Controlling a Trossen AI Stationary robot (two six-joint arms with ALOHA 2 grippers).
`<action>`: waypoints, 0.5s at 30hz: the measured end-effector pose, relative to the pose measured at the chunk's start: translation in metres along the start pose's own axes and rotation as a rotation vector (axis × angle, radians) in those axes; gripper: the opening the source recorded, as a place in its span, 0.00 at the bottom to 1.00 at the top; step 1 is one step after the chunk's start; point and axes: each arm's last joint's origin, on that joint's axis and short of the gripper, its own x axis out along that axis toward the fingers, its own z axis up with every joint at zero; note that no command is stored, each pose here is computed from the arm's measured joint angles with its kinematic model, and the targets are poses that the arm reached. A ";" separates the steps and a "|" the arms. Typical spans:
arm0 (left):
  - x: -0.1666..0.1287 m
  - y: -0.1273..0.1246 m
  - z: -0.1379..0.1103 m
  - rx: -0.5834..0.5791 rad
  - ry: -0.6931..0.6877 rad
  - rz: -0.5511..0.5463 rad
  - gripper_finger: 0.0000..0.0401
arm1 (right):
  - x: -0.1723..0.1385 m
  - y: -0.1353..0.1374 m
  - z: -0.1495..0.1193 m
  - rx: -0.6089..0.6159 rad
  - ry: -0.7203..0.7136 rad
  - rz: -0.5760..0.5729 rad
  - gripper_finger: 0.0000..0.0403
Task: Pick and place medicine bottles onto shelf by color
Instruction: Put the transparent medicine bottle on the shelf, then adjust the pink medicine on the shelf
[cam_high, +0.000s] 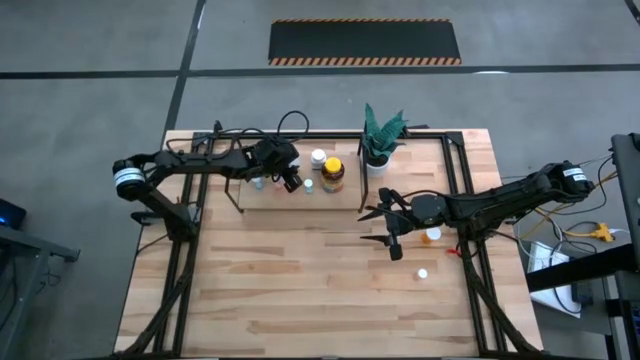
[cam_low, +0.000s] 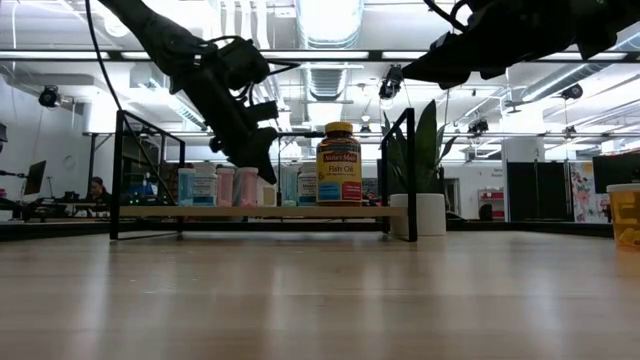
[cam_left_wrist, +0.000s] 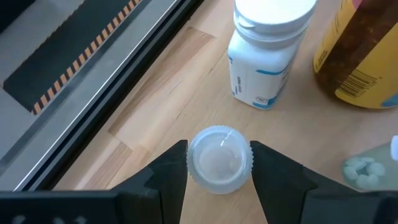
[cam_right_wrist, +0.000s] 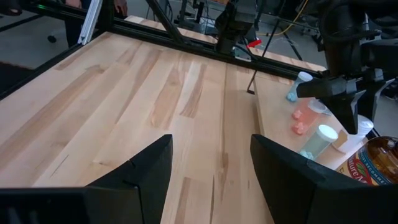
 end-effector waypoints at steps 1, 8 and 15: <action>0.000 0.000 0.000 0.000 0.001 0.000 0.37 | 0.000 0.000 0.000 0.000 0.000 0.000 0.52; 0.000 0.000 0.000 0.000 0.000 0.000 0.42 | 0.000 0.000 0.000 0.000 0.000 0.000 0.52; -0.004 0.001 0.003 0.002 -0.016 0.001 0.52 | 0.000 0.000 0.000 0.000 0.000 0.000 0.52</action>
